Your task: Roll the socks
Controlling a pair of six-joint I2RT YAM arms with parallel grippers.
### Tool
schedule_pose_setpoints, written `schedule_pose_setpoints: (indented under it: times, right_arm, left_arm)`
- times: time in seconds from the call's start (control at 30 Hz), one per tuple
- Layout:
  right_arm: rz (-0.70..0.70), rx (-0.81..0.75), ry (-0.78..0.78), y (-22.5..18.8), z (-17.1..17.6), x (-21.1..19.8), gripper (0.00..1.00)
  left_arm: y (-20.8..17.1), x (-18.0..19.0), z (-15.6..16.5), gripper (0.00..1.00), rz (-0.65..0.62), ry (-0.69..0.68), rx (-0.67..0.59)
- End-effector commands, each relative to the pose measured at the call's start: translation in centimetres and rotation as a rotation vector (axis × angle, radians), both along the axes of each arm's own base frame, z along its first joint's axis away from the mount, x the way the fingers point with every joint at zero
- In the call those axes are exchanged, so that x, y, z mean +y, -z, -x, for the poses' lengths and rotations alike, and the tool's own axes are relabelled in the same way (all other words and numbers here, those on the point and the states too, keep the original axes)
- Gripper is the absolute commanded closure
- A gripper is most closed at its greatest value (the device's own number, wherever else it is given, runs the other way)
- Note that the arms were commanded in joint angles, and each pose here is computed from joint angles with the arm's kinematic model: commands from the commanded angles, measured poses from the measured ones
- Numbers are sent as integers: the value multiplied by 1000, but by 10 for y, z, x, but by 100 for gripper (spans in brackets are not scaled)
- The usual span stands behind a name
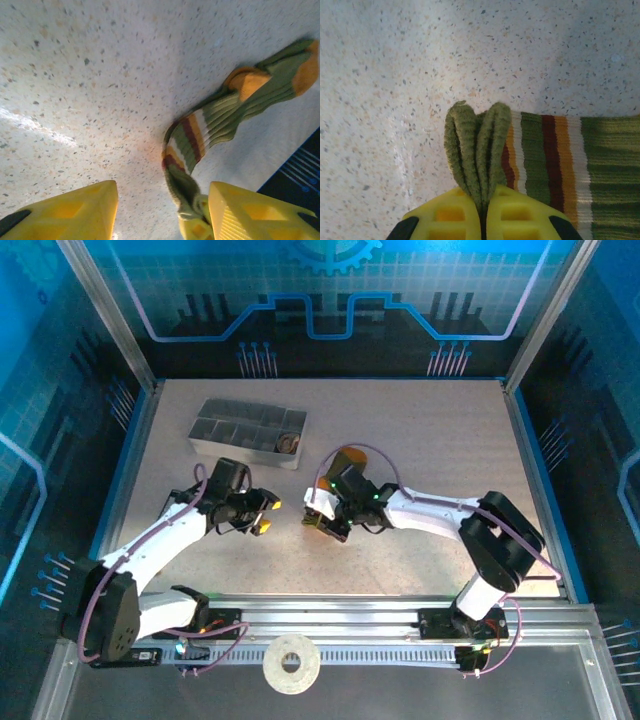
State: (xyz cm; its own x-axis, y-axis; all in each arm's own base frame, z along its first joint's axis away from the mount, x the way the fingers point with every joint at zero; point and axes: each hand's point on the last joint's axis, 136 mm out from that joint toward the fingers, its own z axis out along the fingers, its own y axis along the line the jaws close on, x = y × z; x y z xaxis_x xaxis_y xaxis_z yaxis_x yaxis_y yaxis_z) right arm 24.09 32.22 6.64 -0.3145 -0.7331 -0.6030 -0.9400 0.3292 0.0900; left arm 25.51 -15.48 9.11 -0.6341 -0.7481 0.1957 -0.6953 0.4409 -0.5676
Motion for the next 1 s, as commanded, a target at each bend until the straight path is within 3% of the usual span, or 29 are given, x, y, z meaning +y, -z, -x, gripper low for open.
schedule_pose_setpoints:
  times: [0.0, 0.33, 0.83, 0.97]
  right_arm:
    - [-50, 253, 53, 6, 11, 3, 100]
    - [-10, 419, 184, 35, -15, -9, 100]
    - [16, 434, 212, 49, -21, -13, 100]
    - [-5, 407, 206, 43, -23, -12, 93]
  left_arm:
    - [-9, -22, -5, 52, 40, 35, -17]
    - [3, -63, -7, 67, 85, 61, 3]
    - [30, -95, -29, 80, 111, 59, 31]
    - [47, -90, -29, 83, 49, 54, 68]
